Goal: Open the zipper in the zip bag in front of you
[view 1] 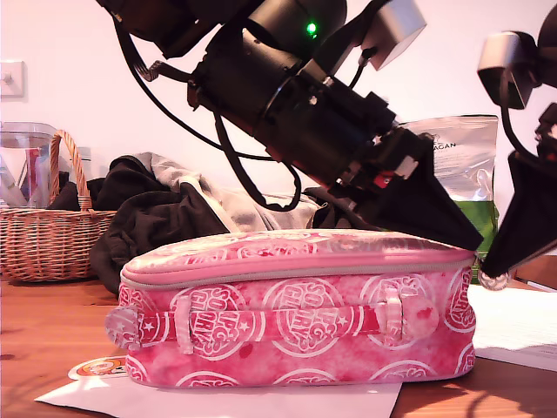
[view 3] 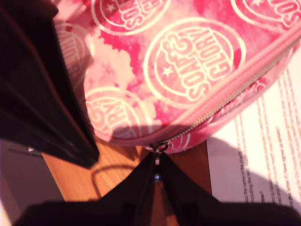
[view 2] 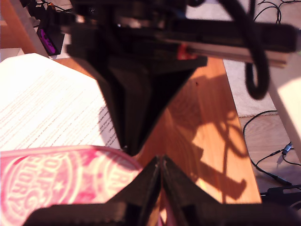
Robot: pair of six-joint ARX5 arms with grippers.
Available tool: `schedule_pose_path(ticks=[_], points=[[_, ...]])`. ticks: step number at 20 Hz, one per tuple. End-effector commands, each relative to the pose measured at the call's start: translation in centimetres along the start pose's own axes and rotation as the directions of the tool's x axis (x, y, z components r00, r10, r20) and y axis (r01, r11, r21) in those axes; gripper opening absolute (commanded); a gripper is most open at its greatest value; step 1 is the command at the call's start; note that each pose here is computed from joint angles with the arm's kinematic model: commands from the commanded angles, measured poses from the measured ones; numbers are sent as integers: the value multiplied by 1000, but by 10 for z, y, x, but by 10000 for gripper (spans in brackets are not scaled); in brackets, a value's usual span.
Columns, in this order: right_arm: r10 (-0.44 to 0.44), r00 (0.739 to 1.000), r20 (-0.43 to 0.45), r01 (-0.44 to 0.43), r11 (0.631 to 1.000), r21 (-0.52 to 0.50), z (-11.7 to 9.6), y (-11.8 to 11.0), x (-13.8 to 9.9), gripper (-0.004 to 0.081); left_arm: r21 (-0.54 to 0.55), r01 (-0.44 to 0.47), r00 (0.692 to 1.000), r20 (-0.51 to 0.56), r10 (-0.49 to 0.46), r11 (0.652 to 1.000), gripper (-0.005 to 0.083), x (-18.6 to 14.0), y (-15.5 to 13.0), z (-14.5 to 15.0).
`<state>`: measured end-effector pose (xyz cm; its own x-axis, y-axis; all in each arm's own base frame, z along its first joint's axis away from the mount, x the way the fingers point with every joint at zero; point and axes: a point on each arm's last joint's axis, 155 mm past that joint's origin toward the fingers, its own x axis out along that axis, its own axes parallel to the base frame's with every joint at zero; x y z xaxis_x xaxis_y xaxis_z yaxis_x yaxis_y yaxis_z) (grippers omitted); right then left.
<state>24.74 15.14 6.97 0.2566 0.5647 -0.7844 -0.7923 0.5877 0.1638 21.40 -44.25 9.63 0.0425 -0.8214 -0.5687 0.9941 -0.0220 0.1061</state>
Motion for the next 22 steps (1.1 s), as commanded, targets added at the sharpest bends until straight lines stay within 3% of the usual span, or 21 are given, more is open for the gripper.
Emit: schedule_pose_path(ticks=[1, 9, 13, 19, 22], points=[[5, 1000, 15, -5, 1000, -20, 10, 2, -2, -13, 1, -4, 1000, -20, 4, 1000, -21, 5, -3, -9], [14, 999, -30, -14, 1000, -1, -1, 6, -2, -13, -16, -80, 992, -103, 78, 997, -21, 15, 14, -38], [28, 998, -50, -29, 1000, -5, -4, 12, 0, -13, -11, -110, 990, -94, 109, 994, -21, 14, 24, -38], [60, 994, -90, -62, 998, -15, -11, 26, 1, -13, -24, -124, 988, -100, 121, 992, -21, 11, 31, -42], [49, 995, -92, -50, 999, -19, -11, 24, 1, -13, -57, -87, 987, -140, 78, 995, -21, 7, 21, -50]])
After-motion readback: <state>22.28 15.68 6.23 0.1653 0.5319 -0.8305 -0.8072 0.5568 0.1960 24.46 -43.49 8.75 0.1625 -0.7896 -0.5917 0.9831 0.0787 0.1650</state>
